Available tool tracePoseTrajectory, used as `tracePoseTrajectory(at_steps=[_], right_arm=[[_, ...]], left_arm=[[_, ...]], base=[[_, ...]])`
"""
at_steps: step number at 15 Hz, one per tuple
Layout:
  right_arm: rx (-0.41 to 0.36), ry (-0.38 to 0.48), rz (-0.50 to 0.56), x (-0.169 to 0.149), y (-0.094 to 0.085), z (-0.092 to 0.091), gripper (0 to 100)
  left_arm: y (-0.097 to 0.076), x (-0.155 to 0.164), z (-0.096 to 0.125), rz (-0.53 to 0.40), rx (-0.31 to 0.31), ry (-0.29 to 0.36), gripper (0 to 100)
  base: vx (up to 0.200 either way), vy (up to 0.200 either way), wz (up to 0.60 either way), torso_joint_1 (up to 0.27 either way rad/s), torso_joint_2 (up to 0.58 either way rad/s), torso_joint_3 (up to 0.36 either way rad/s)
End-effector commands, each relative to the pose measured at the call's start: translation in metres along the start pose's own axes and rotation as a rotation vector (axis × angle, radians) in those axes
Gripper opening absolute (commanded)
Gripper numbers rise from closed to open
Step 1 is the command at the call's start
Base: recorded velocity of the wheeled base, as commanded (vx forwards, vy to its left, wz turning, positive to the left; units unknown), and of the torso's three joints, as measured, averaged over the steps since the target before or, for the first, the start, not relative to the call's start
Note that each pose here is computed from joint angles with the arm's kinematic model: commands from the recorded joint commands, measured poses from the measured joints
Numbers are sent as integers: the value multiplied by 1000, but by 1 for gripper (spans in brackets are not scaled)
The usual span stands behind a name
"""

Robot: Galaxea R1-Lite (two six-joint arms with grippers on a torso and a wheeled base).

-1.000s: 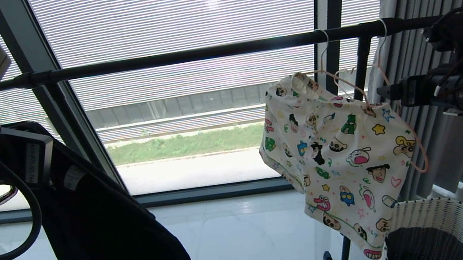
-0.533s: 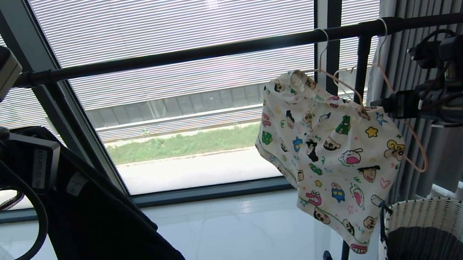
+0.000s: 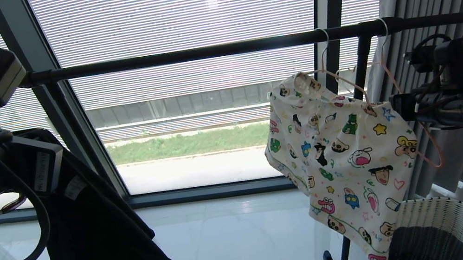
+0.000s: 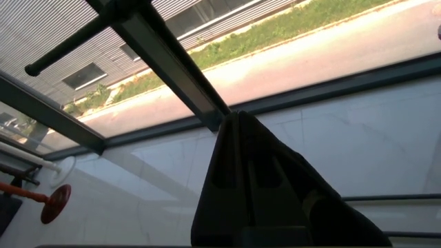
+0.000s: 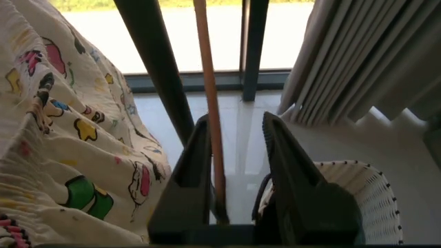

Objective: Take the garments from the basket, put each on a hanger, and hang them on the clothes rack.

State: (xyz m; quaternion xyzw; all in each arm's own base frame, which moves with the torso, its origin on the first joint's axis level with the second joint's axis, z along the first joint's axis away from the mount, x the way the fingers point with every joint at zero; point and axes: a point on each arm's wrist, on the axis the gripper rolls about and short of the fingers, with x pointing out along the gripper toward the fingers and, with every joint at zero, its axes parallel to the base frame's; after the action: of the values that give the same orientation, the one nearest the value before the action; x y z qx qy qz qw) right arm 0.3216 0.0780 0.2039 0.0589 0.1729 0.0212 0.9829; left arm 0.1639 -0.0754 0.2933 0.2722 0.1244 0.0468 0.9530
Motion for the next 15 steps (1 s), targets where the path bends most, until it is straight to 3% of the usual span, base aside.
tracePoseTrajectory(at_steps=[1,6,9,15], right_arm=[[3,-10,2,-3,0,3,0],[11,-58,-22,-15,-1,12,0],[13,-148,-30,-24,0,22,0],[-73,-231,-56,-42,-5,16,0]], left_arm=[[-1,1,-1,-1,3,4,0],[-1,1,-2,-2,3,6,0],[-1,1,-2,-2,3,6,0],[0,1,1,11,-16,-20,0]], base=[[0,0,0,0,0,0],[0,0,0,0,0,0],[0,0,0,0,0,0],[0,0,0,0,0,0]])
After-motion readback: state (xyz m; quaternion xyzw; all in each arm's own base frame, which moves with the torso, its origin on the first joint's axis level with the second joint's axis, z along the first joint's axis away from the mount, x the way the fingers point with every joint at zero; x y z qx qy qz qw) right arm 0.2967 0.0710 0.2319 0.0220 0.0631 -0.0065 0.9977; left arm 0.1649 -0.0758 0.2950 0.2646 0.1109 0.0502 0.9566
